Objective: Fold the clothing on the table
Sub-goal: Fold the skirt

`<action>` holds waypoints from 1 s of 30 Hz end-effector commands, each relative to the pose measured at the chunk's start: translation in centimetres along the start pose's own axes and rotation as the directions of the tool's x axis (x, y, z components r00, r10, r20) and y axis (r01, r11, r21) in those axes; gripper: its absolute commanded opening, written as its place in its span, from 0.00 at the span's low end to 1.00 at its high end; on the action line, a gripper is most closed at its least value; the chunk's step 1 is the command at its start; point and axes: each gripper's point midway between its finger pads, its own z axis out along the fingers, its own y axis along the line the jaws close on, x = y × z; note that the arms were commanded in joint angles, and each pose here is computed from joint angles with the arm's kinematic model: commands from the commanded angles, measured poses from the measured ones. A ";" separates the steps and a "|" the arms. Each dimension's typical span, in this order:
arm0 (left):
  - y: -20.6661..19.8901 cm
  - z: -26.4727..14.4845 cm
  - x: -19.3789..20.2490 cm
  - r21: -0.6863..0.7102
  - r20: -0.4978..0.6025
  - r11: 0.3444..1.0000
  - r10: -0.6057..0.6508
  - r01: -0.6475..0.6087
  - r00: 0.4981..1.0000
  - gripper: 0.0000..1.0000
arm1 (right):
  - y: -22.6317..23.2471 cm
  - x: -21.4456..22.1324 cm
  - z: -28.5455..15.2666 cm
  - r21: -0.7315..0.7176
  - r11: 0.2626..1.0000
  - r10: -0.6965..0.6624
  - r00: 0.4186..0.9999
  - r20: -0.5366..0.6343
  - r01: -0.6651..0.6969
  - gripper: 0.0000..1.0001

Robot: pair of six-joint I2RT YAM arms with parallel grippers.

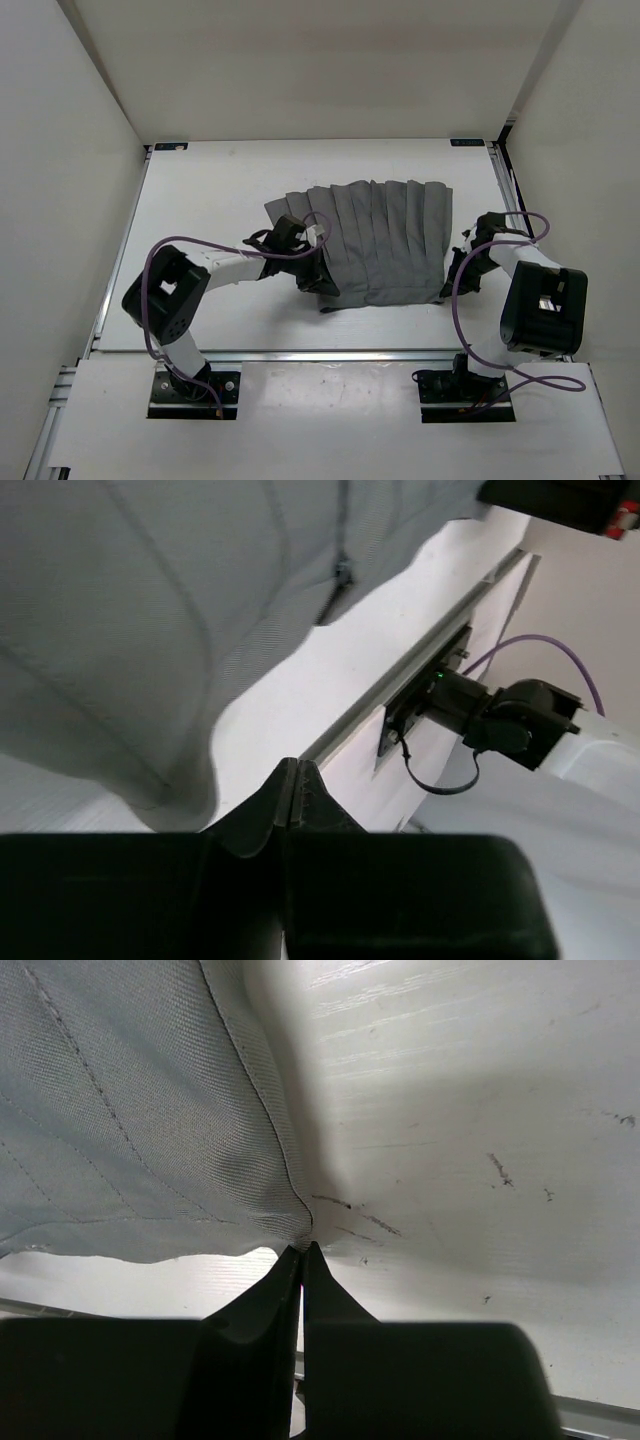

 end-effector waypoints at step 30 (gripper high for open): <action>5.8 -2.9 1.1 -0.193 0.159 0.981 0.032 -0.001 0.987 0.56 | -0.1 -2.3 -0.5 -0.026 0.999 0.020 0.999 0.035 -0.019 0.00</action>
